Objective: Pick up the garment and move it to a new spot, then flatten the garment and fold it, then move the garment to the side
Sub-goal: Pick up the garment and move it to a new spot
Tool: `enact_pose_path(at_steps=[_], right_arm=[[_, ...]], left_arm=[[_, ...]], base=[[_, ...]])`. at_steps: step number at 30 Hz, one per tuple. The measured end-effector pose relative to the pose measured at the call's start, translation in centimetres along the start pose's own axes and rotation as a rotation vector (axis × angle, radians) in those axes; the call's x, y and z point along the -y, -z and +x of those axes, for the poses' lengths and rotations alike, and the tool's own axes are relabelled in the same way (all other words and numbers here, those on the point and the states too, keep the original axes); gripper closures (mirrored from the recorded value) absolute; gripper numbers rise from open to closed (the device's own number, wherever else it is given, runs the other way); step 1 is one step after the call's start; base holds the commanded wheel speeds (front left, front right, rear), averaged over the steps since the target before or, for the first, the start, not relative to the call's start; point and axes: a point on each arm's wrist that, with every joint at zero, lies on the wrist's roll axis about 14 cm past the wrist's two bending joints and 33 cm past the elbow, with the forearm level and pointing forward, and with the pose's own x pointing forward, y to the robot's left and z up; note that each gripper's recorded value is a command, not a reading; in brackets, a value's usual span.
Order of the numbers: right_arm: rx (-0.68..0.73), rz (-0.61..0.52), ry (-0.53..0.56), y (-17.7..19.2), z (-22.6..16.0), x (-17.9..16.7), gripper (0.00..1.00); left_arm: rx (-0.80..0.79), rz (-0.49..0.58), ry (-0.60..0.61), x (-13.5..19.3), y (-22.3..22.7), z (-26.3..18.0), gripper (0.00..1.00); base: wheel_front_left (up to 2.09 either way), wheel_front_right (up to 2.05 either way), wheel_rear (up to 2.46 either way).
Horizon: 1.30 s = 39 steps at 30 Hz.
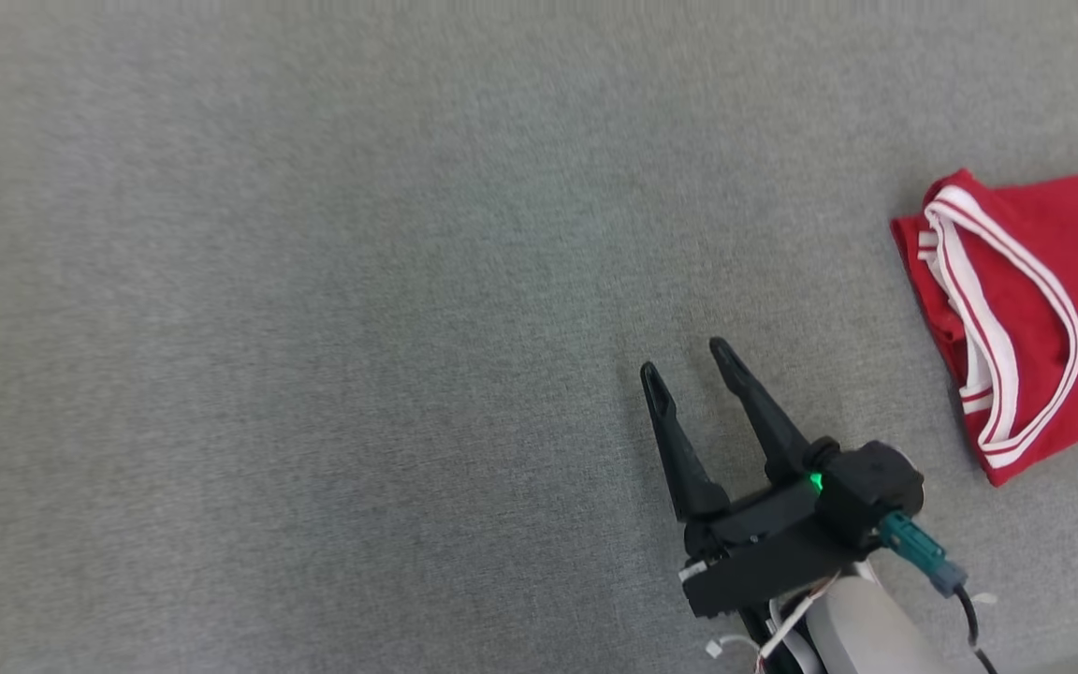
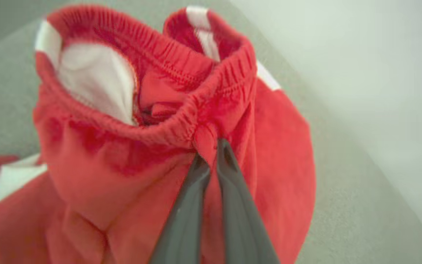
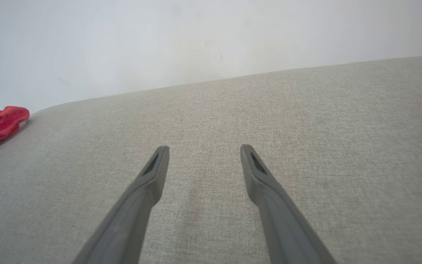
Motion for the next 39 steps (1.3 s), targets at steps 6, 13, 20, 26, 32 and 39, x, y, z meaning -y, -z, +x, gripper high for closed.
enact_pose_path(at_steps=[6, 13, 20, 26, 32, 39], right_arm=[[0.034, 0.017, -0.002, -1.4, -1.7, -0.9, 0.00], [0.098, 0.018, 0.009, -3.8, -4.0, -1.5, 0.00], [0.156, 0.008, 0.042, -5.8, -6.4, -1.0, 0.00], [0.187, 0.000, 0.118, -6.6, -8.6, 0.9, 0.00], [0.202, -0.008, 0.183, -7.1, -10.3, 2.5, 0.00], [0.202, -0.018, 0.263, -7.1, -12.1, 4.5, 0.00]], left_arm=[[0.215, 0.054, 0.161, 5.5, -5.2, -4.9, 1.00], [0.337, 0.145, 0.448, 15.0, -7.3, -12.4, 1.00], [0.278, 0.242, 0.792, 26.1, -3.0, -19.1, 1.00], [0.139, 0.290, 1.045, 33.8, 4.7, -22.7, 1.00], [-0.021, 0.329, 1.083, 35.7, 12.8, -21.0, 1.00], [-0.195, 0.215, 1.000, 33.9, 21.6, -16.7, 1.00]], base=[[0.00, 0.00, 0.00], [0.00, 0.00, 0.00], [0.00, 0.00, 0.00], [0.00, 0.00, 0.00], [0.00, 0.00, 0.00], [0.00, 0.00, 0.00]])
